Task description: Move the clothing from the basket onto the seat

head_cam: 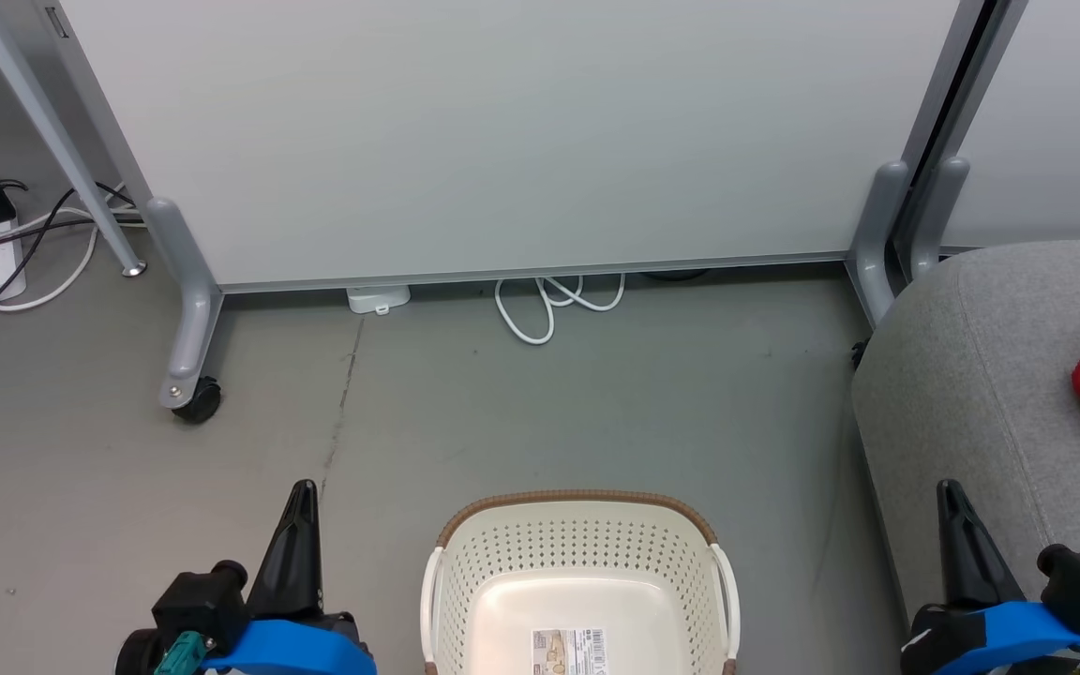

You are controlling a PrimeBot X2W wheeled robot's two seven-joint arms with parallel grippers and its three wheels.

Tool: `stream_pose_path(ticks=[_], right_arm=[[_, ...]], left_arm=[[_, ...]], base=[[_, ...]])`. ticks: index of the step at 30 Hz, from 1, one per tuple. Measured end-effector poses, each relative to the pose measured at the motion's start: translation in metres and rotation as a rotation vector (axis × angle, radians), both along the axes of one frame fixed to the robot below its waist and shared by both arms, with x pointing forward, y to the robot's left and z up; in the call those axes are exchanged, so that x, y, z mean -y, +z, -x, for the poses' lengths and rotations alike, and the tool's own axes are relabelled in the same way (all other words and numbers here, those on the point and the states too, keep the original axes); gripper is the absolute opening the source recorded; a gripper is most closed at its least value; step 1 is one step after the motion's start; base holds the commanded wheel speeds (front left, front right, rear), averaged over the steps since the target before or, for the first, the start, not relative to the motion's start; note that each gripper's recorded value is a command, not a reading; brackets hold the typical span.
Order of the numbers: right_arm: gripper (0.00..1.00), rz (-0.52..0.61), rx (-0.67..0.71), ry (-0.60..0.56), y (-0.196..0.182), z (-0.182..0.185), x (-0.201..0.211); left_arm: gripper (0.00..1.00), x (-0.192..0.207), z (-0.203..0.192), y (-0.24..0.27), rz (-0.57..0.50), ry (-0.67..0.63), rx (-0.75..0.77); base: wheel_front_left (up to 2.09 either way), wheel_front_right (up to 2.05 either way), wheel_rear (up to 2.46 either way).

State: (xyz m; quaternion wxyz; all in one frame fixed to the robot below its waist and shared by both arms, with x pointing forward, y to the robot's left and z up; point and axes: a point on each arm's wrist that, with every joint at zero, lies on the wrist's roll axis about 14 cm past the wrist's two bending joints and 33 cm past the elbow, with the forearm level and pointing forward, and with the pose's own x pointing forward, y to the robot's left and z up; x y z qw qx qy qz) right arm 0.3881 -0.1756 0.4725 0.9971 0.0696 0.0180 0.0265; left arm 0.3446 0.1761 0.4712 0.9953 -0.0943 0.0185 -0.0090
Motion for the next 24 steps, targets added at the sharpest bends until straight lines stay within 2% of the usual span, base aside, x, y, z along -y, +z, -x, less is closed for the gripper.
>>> stream_pose_path(ticks=[24], right_arm=[[0.0, -0.423, -0.05, -0.095, -0.001, 0.002, 0.013]], left_arm=[[0.0, -0.019, -0.007, -0.003, 0.41, 0.099, -0.05]], base=[[0.0, 0.0, 0.0]])
